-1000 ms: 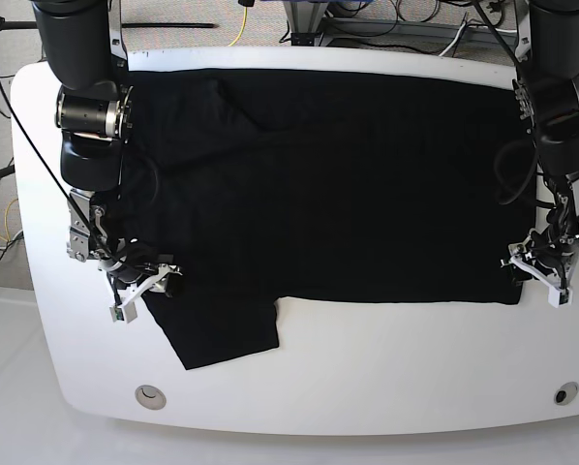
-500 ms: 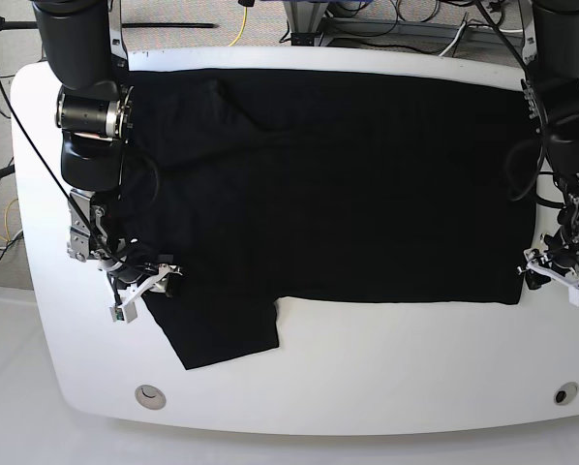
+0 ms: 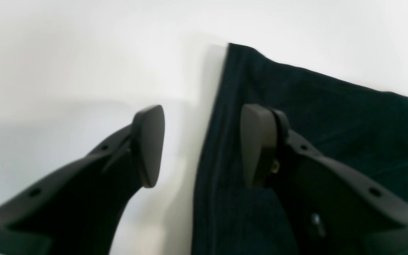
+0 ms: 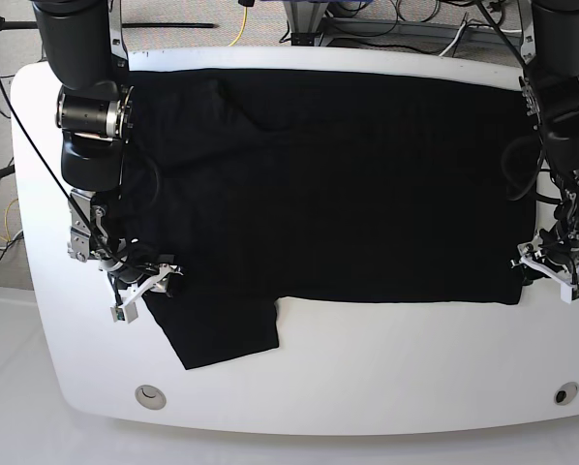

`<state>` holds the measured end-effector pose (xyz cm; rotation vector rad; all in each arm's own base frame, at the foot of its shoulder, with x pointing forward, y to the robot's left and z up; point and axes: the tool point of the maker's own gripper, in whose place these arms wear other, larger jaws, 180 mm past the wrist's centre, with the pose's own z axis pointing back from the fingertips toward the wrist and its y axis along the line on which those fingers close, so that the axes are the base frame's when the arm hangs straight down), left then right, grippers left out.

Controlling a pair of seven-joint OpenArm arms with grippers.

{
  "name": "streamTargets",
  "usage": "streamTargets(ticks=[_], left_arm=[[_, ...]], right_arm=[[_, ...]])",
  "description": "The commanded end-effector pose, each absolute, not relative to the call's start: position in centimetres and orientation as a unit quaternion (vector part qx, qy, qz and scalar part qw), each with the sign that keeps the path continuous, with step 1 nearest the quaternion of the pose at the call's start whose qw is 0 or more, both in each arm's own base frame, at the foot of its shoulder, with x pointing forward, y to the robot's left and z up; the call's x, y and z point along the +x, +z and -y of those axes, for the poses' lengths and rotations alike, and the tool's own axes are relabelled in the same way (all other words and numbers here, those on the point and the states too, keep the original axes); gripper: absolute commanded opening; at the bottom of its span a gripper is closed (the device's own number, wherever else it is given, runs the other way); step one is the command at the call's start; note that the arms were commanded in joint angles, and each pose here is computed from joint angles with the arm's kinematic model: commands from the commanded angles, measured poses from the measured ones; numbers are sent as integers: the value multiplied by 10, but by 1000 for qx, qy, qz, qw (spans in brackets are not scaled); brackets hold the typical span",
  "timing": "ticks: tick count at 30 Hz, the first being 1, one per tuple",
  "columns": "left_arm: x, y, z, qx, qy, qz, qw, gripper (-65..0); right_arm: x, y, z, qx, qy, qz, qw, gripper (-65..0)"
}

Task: Fold the T-shirt properly
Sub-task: 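Lower both grippers onto the hem corners and close on the fabric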

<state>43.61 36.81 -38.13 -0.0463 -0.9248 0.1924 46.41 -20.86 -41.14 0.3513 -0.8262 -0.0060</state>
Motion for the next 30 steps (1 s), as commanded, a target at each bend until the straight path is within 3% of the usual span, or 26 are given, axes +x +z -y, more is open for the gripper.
streamTargets(ticks=[1,18,30], left_arm=[[446,-358,-379,-17,85,477,875,-338],[450,-353,-373,-35,78,481,873,-340],[449,-361,-384,6,104,471,876,-337]], right_arm=[[480,-390,214,166,0,424,890,-331],[479,-392,212,168,1,421,891,-332],[474,-398,210,170,-1,415,894,-332]])
